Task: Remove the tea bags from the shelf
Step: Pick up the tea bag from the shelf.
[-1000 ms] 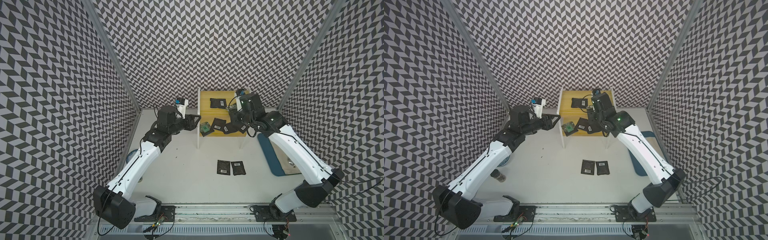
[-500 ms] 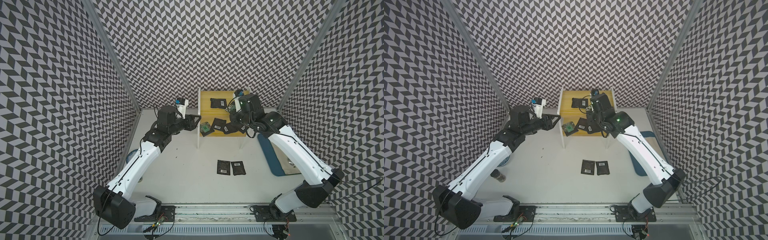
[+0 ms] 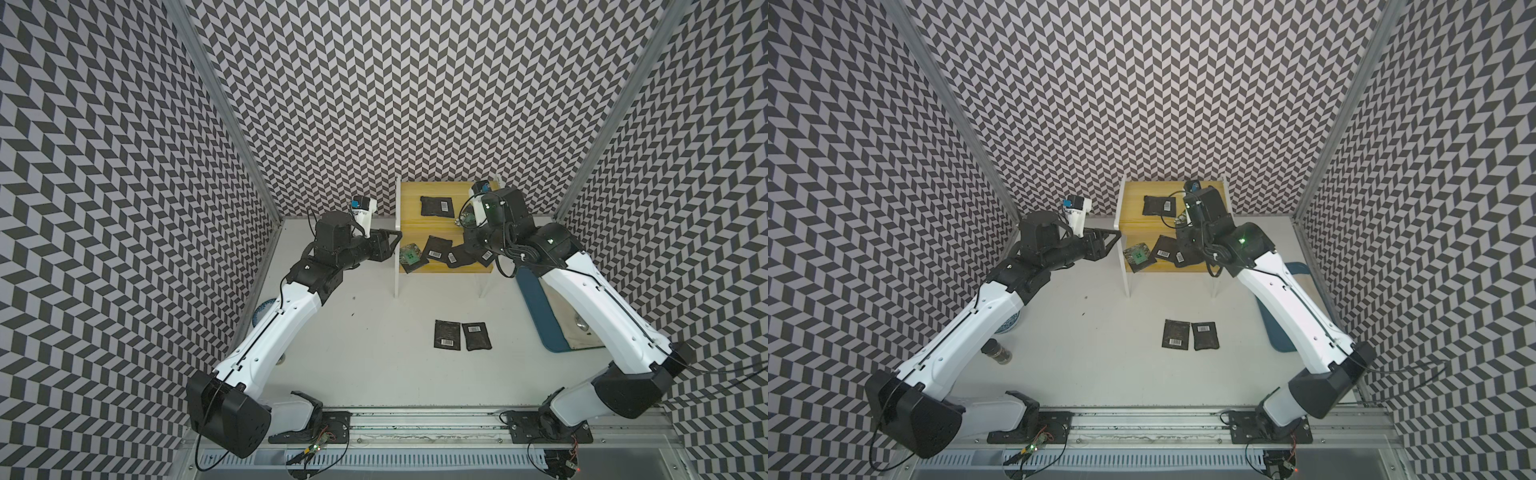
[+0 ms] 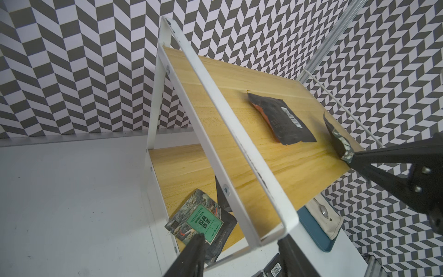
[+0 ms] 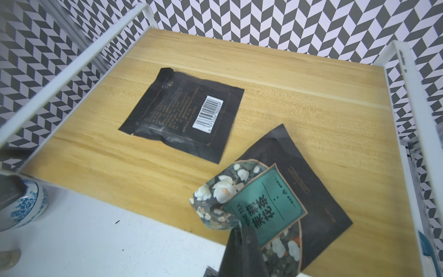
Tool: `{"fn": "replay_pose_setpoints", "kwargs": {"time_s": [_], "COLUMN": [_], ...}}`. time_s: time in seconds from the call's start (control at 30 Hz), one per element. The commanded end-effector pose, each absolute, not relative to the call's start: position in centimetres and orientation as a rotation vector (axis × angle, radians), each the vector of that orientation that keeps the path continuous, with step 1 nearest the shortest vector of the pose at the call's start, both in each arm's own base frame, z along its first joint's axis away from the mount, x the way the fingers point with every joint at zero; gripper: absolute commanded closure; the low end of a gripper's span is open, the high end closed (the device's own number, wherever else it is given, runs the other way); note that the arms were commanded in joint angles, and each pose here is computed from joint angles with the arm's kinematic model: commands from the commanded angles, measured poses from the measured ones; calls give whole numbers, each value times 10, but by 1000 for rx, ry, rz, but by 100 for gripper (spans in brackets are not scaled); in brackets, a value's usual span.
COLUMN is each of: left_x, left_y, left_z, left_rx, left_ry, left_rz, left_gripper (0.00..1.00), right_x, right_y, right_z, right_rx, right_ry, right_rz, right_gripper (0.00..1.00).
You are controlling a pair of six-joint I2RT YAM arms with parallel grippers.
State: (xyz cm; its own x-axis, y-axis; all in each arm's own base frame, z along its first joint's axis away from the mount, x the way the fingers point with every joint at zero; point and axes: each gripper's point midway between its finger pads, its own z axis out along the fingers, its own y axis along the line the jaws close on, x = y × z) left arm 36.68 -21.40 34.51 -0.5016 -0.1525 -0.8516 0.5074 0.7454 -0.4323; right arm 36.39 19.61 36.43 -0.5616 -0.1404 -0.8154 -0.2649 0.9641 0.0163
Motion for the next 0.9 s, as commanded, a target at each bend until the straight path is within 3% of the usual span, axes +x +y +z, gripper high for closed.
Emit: {"fn": "replay_pose_setpoints", "kwargs": {"time_s": [0.0,0.23,0.4,0.67,0.87], "left_x": [371,373,373,372,373], "left_y": [-199,-198,-196,-191,-190], "left_z": [353,359,364,375,373], "left_rx": [213,216,213,206,204], "left_ry": [1918,1910,1904,1885,1891], "left_rz": [-778,-765,-765,-747,-745], "left_gripper": [48,47,45,43,42], "right_x": [345,308,273,210,190], "right_y": [188,189,207,269,299], "right_z": [393,424,418,332,248], "right_rx": [-268,-341,-475,-766,-861], "right_ry": [2109,1981,1914,1939,2006], "right_rz": [237,390,515,616,633], "right_gripper": [100,100,100,100,100]}}
